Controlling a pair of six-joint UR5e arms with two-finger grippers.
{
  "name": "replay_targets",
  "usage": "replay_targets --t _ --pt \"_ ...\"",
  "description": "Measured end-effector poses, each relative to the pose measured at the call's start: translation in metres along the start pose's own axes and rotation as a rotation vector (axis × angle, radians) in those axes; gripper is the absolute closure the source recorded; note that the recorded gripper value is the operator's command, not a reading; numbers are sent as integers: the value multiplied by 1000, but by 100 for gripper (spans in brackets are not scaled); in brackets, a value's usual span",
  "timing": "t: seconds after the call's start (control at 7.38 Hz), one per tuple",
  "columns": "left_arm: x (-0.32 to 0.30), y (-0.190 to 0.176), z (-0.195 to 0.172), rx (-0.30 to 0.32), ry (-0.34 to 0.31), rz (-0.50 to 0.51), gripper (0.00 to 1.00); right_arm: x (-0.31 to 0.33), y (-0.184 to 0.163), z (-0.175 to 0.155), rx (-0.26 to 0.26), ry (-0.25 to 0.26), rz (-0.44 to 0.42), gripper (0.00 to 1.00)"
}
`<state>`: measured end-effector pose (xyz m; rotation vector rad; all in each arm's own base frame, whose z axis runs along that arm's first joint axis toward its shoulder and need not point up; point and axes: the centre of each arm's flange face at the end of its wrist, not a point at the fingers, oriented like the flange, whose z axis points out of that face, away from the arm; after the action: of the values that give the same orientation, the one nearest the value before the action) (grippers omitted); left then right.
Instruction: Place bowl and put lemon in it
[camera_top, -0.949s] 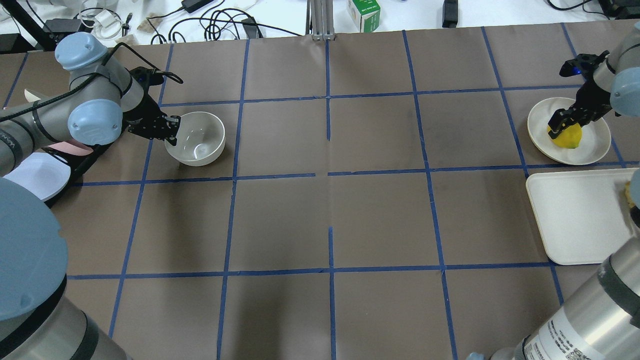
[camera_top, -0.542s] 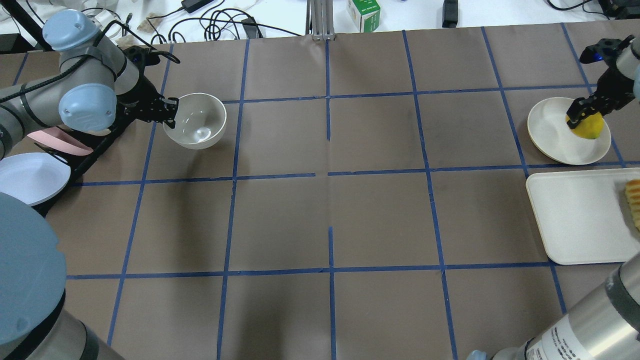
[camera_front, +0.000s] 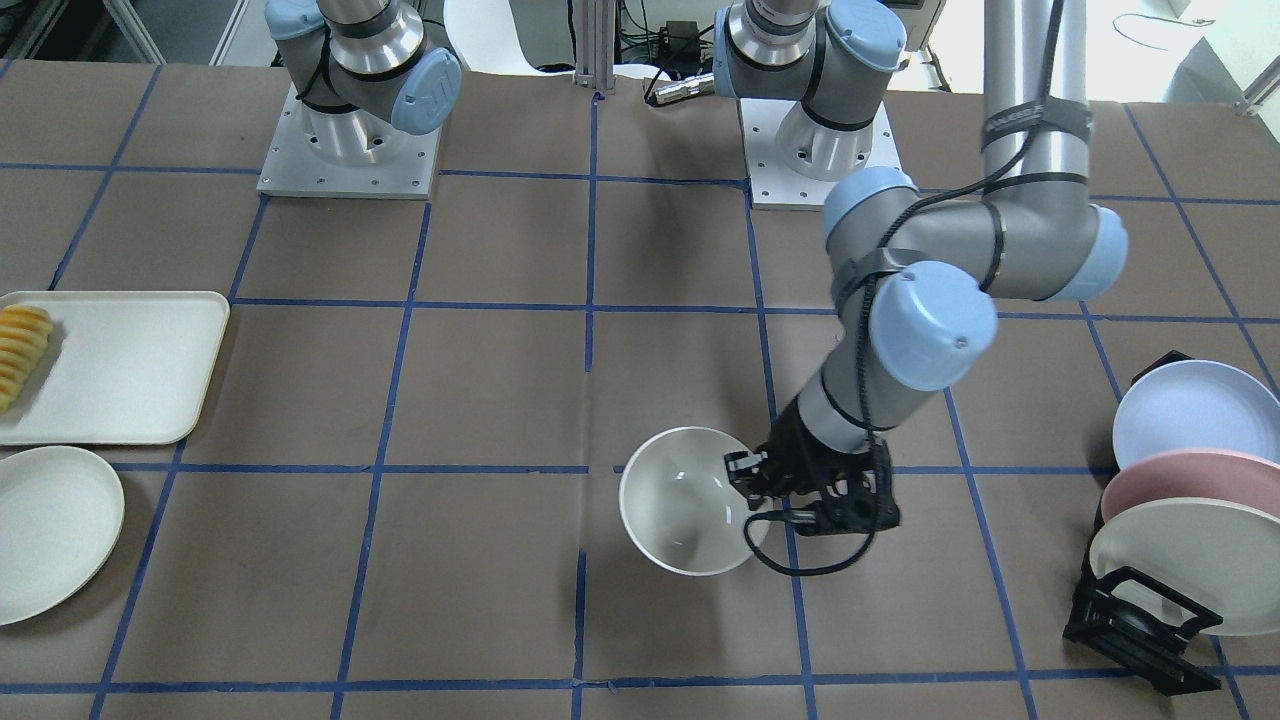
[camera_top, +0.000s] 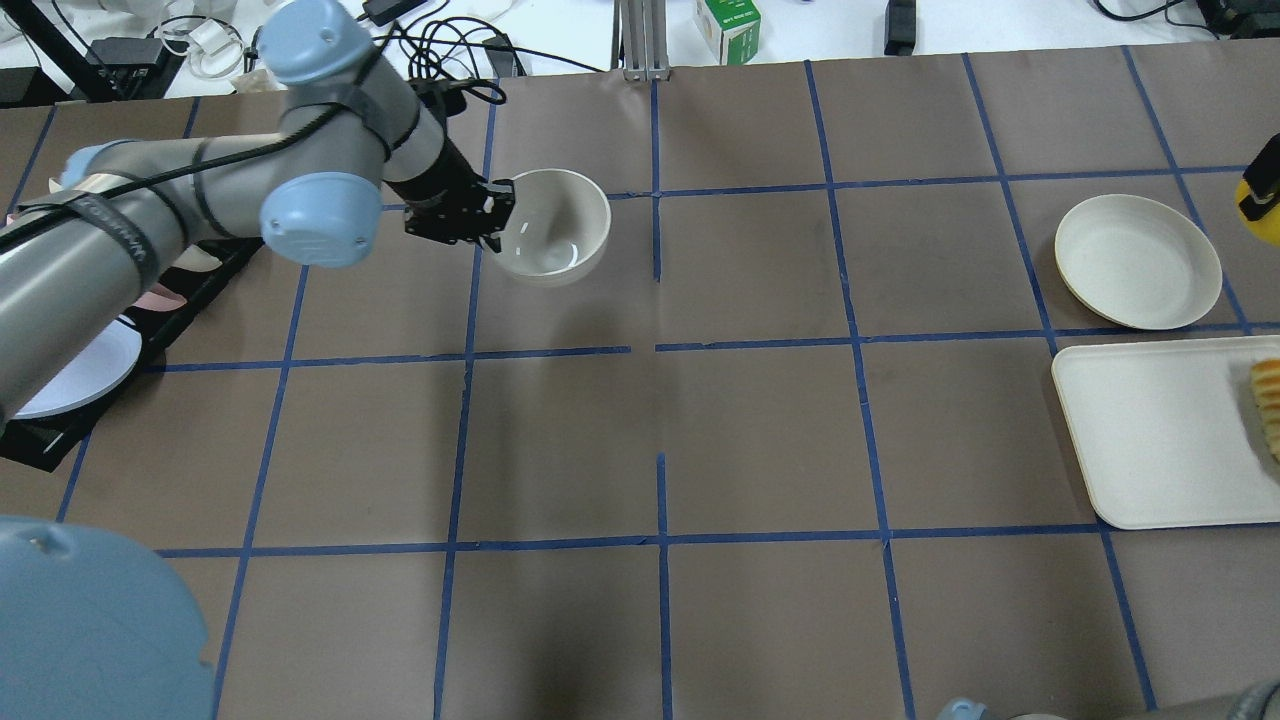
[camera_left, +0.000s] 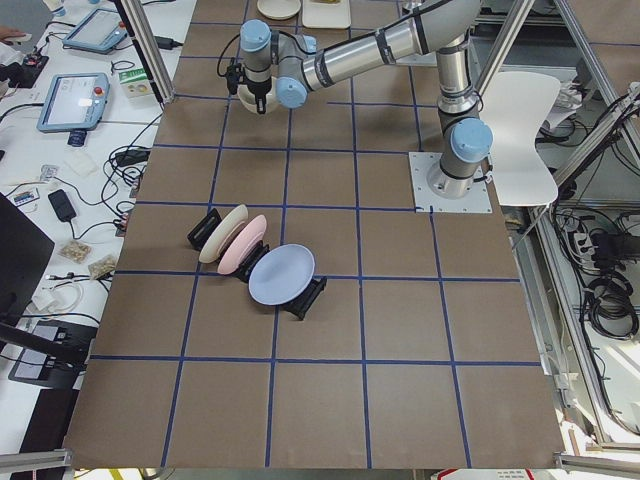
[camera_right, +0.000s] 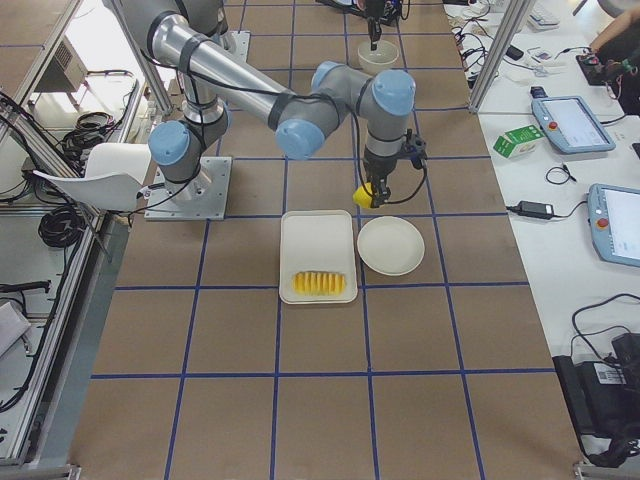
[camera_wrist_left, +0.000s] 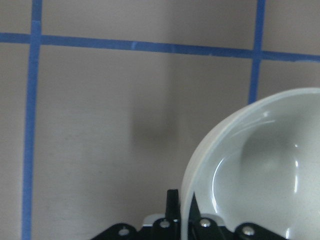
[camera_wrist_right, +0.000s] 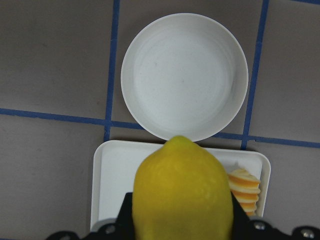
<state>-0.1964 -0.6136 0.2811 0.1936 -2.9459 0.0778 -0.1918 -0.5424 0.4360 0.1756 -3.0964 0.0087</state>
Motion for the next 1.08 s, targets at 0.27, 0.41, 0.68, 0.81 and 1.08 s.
replay_targets --t 0.27,0.41,0.68,0.81,1.08 --pt "61 41 32 -34 -2 -12 100 -31 12 -22 -13 -25 34 86" --pt "69 54 45 -44 -4 -18 100 -54 5 -26 -12 -28 30 87" --pt "67 62 65 -34 0 -23 100 -133 -20 -29 -7 -31 33 88" --pt "64 63 72 -35 -1 -26 75 -177 -31 -26 -7 -44 53 87" --pt "62 67 83 -52 -8 -33 0 -255 -48 -12 -12 -97 113 87"
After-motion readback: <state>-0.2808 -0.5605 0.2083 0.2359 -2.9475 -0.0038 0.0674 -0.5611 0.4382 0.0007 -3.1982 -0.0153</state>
